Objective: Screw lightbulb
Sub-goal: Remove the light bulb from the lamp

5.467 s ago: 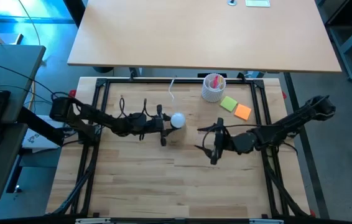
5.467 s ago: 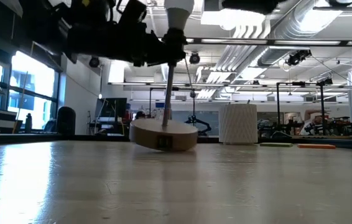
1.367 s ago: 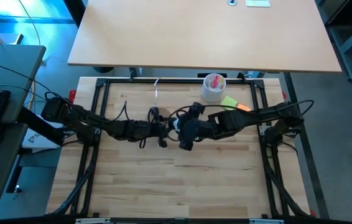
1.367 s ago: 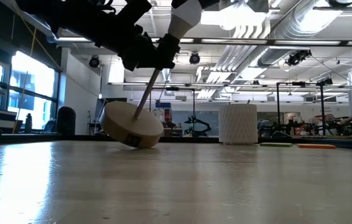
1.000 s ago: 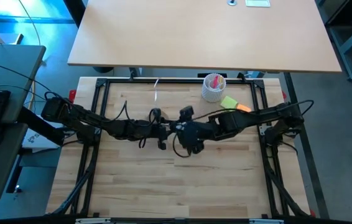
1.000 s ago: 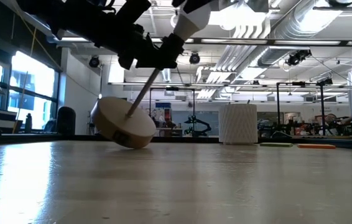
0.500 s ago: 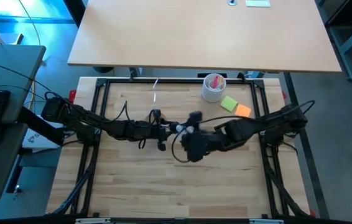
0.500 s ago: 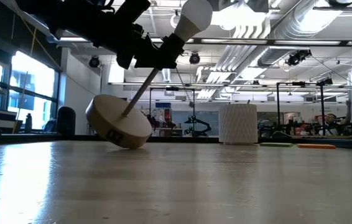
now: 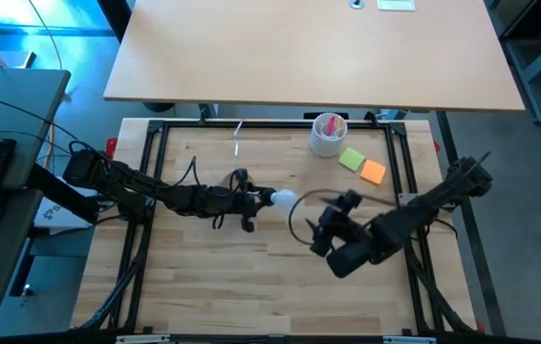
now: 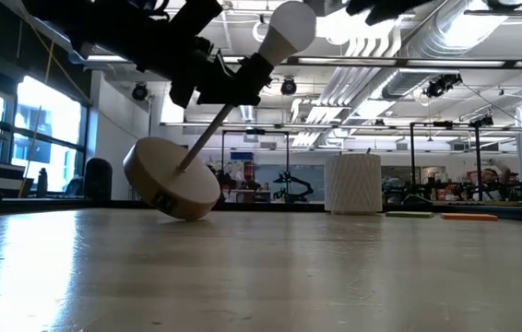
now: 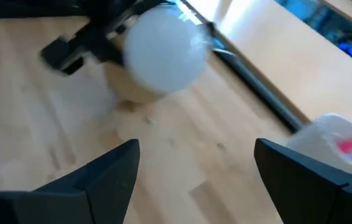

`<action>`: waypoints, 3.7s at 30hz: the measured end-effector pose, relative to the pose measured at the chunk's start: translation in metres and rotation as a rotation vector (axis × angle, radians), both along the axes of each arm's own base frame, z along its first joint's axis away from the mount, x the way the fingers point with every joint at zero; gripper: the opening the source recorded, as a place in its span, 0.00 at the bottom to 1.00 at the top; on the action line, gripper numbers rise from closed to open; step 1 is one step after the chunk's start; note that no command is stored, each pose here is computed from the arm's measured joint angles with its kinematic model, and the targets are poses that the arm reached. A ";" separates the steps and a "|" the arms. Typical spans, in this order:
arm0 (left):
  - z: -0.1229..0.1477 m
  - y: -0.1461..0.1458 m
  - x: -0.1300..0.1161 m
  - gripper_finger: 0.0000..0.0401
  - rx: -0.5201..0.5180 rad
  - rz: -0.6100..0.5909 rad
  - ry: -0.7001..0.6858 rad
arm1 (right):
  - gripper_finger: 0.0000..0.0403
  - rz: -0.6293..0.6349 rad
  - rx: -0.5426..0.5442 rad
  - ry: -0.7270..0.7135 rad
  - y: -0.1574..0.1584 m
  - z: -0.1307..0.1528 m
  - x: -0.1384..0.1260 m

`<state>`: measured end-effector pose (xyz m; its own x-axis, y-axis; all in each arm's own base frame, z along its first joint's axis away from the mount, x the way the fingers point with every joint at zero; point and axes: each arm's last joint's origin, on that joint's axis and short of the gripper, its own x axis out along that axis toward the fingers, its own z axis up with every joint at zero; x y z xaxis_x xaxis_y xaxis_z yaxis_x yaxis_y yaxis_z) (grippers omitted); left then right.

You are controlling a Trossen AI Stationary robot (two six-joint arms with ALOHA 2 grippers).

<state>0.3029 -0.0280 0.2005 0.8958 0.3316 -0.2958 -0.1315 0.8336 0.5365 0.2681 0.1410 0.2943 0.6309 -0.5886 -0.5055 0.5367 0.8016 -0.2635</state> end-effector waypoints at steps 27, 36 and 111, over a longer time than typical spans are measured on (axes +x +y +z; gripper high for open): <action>-0.001 -0.006 0.000 0.36 0.035 -0.060 0.025 | 0.79 0.163 0.151 -0.143 -0.038 -0.002 0.040; -0.001 -0.006 0.000 0.36 0.030 -0.062 0.025 | 0.77 0.217 0.190 -0.168 -0.047 0.002 0.047; 0.000 -0.018 -0.002 0.36 -0.034 -0.049 -0.009 | 0.82 -0.039 0.343 -0.197 -0.014 -0.005 0.046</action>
<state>0.3008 -0.0456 0.2003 0.9134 0.2770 -0.2984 -0.0945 0.8571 0.5064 0.3136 0.1274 0.2896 0.7158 -0.4320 -0.5487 0.5822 0.8031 0.1271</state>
